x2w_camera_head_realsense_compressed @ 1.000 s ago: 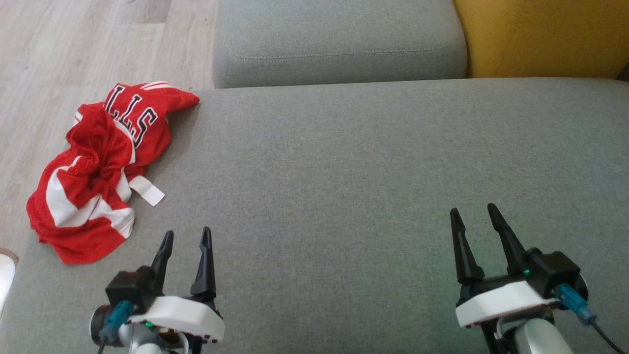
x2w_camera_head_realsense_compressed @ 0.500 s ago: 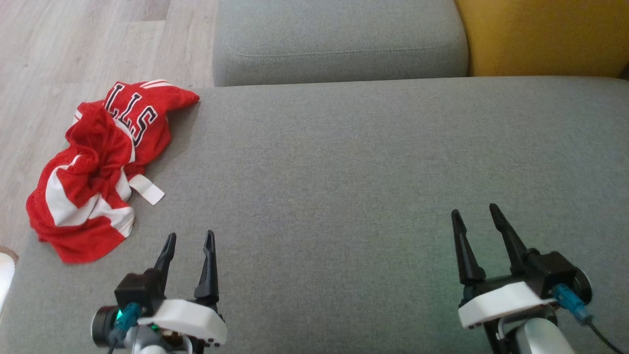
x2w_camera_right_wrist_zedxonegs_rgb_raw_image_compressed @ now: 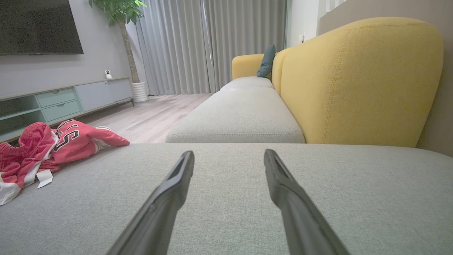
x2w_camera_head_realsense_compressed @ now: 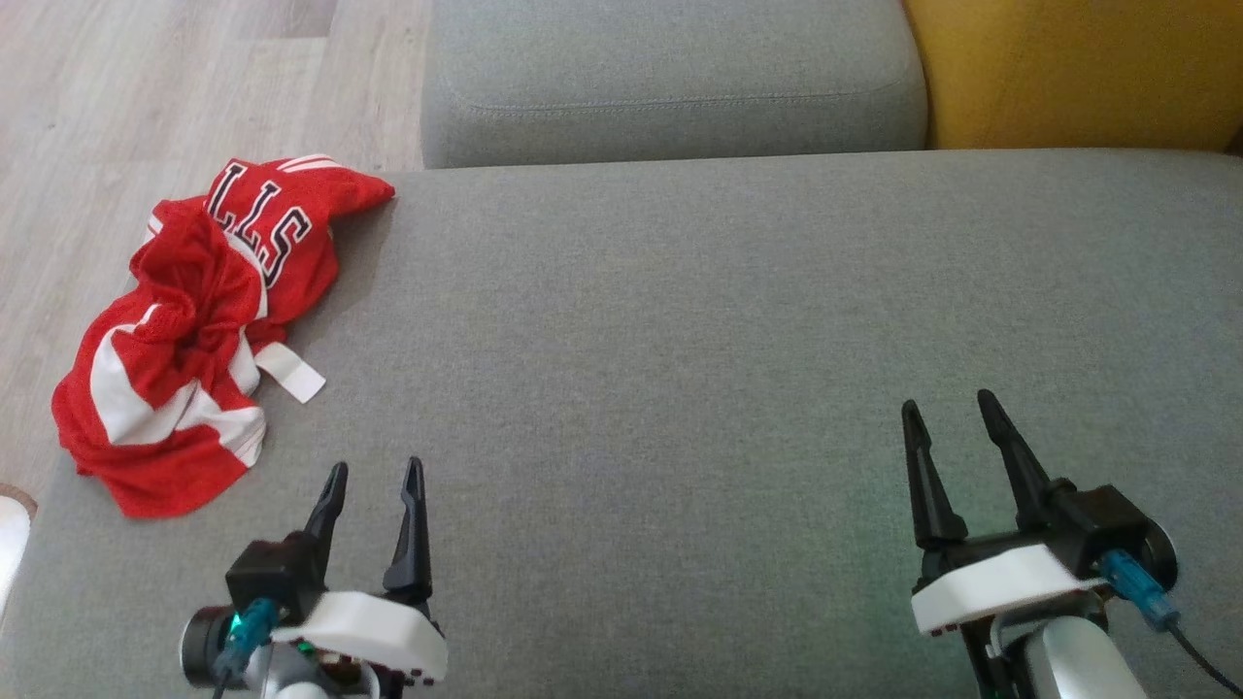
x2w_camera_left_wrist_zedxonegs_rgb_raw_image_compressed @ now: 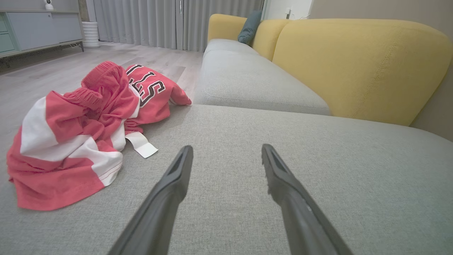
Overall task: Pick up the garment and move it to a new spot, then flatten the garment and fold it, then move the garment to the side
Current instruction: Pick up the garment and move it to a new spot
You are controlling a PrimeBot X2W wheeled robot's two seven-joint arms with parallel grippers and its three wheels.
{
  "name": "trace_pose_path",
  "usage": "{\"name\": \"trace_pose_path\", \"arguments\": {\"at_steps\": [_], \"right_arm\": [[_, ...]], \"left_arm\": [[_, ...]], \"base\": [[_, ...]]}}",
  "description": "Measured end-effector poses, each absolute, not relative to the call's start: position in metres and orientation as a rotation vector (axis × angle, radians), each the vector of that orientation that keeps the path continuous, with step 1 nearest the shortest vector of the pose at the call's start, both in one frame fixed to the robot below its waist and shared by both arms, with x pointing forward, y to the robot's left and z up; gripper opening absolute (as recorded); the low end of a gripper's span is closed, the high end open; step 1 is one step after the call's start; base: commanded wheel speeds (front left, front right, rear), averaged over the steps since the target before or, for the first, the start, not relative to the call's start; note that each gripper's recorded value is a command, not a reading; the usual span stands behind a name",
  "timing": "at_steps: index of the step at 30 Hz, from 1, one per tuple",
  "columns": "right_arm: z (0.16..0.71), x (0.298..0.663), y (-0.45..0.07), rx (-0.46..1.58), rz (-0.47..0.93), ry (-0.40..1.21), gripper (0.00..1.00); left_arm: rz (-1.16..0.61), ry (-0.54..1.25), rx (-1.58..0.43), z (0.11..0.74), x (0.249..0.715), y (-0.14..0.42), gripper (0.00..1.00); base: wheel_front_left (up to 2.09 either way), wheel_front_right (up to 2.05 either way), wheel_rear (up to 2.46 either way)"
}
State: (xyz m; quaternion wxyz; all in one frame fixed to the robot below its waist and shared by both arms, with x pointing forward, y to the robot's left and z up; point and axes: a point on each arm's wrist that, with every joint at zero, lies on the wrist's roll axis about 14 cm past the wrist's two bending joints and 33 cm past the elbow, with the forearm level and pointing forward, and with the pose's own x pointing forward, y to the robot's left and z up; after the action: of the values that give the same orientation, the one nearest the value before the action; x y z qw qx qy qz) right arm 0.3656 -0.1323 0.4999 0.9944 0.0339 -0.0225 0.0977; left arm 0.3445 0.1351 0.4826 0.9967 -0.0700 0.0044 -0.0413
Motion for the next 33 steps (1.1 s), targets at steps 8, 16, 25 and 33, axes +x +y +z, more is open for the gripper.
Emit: {"name": "trace_pose_path", "arguments": {"at_steps": [8,16,25,33], "right_arm": [[0.499,0.366,-0.133,0.068,0.192,-0.044,1.00],[0.498,0.367,-0.132,0.068,0.196,-0.041,1.00],[0.498,0.376,-0.106,0.073,0.275,-0.036,1.00],[0.498,0.387,-0.053,0.082,0.423,-0.030,1.00]], "left_arm": [[-0.081,0.011,-0.140,0.482,0.345,0.136,1.00],[-0.076,0.011,-0.140,0.482,0.344,0.137,1.00],[0.005,-0.002,-0.148,0.484,0.334,0.160,1.00],[0.170,-0.014,-0.148,0.484,0.307,0.208,1.00]], "base": [[0.00,0.00,0.00],[0.00,0.00,0.00],[0.00,0.00,0.00],[0.00,0.00,0.00]]}}
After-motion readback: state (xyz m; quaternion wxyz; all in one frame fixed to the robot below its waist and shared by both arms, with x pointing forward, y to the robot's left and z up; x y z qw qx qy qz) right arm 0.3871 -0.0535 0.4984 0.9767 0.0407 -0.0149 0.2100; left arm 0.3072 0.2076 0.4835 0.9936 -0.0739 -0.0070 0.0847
